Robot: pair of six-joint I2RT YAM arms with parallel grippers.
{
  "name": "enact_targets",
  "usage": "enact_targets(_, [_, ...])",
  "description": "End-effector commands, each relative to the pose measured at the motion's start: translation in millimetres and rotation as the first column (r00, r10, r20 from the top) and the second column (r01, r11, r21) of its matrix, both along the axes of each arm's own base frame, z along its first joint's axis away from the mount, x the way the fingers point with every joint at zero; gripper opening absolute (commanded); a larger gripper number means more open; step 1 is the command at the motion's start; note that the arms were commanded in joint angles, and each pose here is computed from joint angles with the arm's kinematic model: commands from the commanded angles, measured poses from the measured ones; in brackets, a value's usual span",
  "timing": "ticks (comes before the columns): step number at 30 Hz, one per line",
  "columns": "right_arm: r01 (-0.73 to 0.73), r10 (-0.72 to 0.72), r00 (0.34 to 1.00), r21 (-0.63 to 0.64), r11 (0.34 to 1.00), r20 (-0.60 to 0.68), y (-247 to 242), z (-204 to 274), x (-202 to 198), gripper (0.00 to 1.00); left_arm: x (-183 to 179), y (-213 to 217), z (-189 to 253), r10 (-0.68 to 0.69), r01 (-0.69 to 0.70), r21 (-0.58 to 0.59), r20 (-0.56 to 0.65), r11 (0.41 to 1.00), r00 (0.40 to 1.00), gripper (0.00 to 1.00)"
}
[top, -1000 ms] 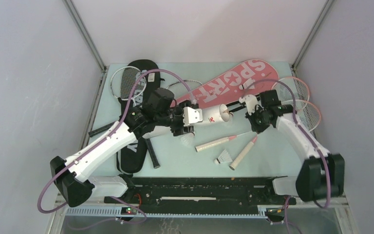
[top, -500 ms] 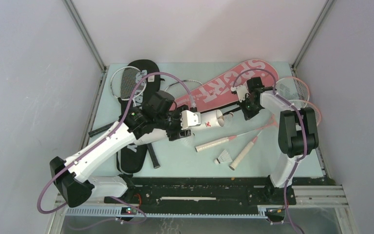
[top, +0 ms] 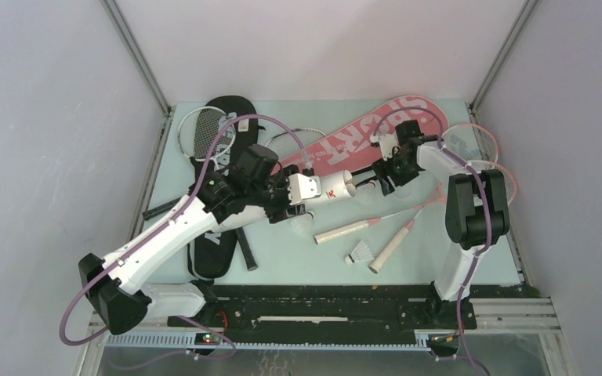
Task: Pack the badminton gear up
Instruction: Place the lid at the center of the board, then pick up the shuttlecock at the center of the board.
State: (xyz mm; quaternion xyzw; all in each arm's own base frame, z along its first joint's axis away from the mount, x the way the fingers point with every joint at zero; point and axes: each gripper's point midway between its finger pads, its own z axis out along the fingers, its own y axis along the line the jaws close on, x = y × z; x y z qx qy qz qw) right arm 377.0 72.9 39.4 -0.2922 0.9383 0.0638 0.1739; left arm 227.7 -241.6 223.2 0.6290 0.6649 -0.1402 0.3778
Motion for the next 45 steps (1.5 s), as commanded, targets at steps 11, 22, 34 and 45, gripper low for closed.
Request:
enact_targets(11, [0.163, -0.226, 0.950, 0.274, 0.948, 0.217, -23, 113, 102, 0.76, 9, -3, 49, 0.029, -0.021, -0.098, 0.088, 0.995, 0.996, 0.65])
enact_targets(22, [0.234, -0.342, 0.920, 0.429, 0.872, 0.192, -56, 110, 178, 0.76, 14, -8, 43, 0.031, -0.027, -0.074, 0.061, 0.997, 0.998, 0.65])
enact_targets(34, [0.214, -0.308, 0.945, 0.506, 0.836, 0.109, -50, 69, 197, 0.70, 22, -12, 32, 0.039, -0.038, -0.038, 0.033, 0.999, 0.999, 0.65])
enact_targets(45, [0.159, -0.241, 0.967, 0.543, 0.825, 0.083, -40, 54, 193, 0.49, 24, -14, 30, 0.041, -0.040, -0.031, 0.026, 0.999, 0.999, 0.65])
